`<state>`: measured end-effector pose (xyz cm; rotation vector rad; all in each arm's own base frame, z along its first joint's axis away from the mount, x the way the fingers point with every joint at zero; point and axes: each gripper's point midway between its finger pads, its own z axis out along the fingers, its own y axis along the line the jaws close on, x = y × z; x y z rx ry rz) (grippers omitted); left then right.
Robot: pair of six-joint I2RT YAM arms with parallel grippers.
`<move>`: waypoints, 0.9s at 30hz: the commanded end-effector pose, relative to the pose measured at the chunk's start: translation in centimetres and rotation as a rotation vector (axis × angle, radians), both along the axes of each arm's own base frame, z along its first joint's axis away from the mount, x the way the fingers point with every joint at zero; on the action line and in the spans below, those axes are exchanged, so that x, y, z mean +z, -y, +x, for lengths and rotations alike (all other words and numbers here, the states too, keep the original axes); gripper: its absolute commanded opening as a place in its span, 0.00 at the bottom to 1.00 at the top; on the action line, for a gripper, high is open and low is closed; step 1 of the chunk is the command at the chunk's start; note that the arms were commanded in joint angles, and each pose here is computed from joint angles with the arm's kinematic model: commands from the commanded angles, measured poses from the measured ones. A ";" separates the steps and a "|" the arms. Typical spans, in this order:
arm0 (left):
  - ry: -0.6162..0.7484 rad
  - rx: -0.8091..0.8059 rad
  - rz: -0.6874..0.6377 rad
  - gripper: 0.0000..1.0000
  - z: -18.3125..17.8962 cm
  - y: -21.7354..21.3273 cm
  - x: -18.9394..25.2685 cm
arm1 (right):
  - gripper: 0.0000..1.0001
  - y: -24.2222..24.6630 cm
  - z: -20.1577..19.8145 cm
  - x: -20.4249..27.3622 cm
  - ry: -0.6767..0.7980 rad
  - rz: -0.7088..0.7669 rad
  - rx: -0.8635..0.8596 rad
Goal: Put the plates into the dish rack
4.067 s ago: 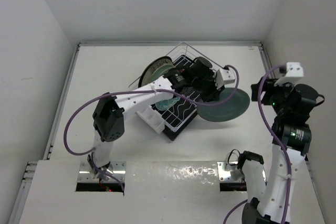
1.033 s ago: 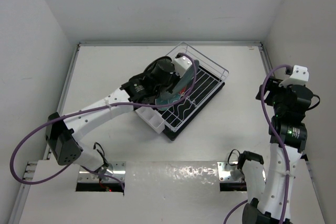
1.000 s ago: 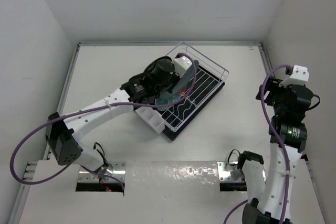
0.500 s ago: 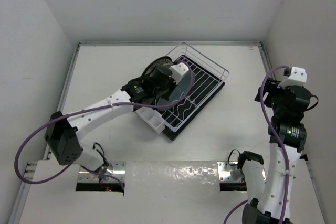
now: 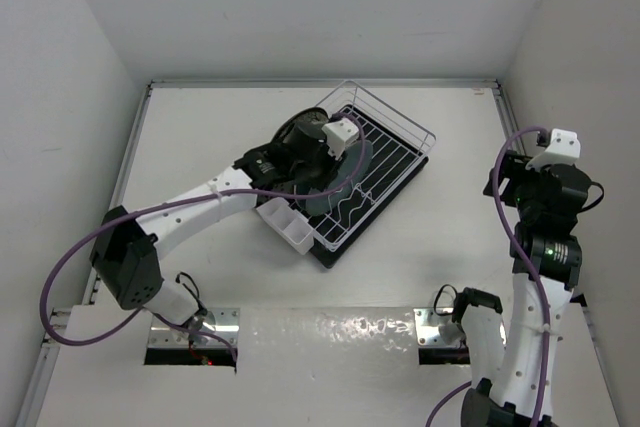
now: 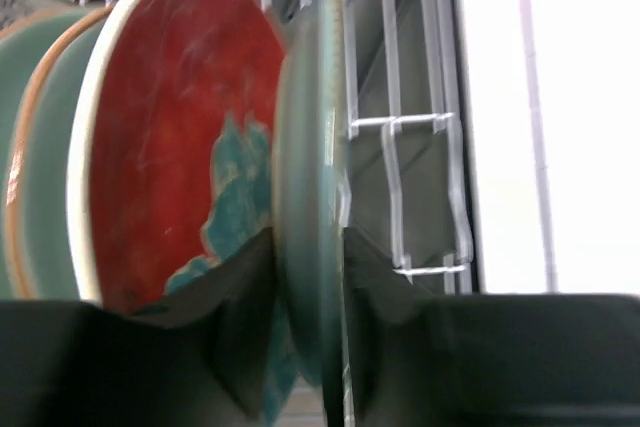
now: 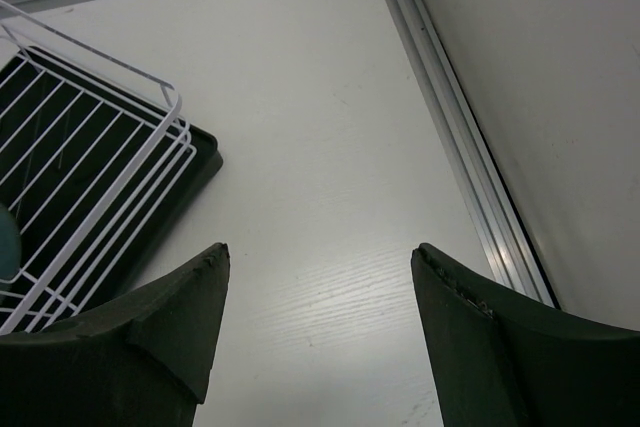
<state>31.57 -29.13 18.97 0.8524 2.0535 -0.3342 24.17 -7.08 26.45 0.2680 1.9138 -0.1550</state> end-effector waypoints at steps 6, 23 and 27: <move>0.119 -0.014 -0.142 0.38 2.1 1.6 6.4 | 0.73 -0.1 0.5 0.5 0.025 -0.006 0.015; 0.613 0.130 -0.261 0.73 6.7 -0.7 27.1 | 0.77 -1.5 2.6 -3.1 -0.028 0.181 0.039; 0.651 0.373 -0.191 0.75 11.2 -7.2 28.4 | 0.82 -1.3 4.1 -4.2 -0.019 0.244 0.019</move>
